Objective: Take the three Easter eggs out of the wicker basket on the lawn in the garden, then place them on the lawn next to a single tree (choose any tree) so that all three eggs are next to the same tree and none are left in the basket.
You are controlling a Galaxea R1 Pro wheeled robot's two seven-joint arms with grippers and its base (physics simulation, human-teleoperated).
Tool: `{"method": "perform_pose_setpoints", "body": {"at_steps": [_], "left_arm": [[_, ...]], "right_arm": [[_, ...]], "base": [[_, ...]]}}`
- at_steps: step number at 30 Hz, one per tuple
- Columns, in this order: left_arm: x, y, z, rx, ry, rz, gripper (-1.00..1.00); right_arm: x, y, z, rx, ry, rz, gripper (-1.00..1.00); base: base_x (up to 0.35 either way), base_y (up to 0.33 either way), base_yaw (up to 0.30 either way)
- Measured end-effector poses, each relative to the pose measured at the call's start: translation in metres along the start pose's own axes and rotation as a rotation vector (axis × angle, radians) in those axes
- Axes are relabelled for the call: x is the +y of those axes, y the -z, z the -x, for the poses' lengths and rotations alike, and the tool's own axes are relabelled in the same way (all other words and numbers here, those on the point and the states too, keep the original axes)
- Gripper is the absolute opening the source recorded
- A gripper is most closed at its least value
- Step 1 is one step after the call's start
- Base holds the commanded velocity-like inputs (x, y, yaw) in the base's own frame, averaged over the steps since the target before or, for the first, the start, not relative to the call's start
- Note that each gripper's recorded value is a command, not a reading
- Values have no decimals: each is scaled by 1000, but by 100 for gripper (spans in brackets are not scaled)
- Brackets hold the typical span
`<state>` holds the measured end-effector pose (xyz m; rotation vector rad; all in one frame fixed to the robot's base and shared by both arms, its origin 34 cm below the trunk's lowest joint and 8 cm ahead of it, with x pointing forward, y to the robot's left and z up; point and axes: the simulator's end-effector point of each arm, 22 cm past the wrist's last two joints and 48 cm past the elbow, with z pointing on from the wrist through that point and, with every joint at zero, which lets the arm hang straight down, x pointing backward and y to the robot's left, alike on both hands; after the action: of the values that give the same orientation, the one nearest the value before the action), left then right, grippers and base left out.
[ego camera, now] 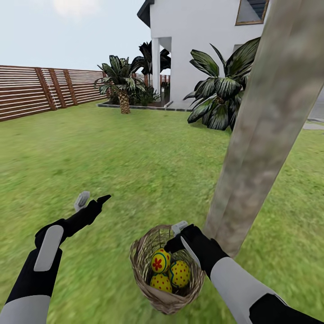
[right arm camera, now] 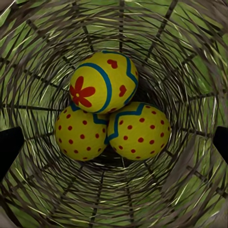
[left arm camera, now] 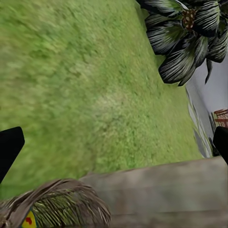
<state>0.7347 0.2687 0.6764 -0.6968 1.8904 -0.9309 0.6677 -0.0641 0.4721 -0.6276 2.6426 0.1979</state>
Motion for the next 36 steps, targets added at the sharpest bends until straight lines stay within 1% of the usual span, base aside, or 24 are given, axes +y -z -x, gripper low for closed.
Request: {"method": "perform_pose_setpoints", "body": {"at_steps": [9, 17, 36], "left_arm": [[16, -2, -11, 0, 0, -1, 100], [31, -5, -21, 0, 1, -1, 100], [67, -9, -46, 0, 1, 0, 100]], "right_arm": [[1, -15, -9, -2, -2, 2, 100], [3, -29, -24, 20, -4, 4, 100], [7, -62, -49, 18, -5, 7, 100]], "base": [[0, 0, 0], [0, 0, 0], [0, 0, 0]]}}
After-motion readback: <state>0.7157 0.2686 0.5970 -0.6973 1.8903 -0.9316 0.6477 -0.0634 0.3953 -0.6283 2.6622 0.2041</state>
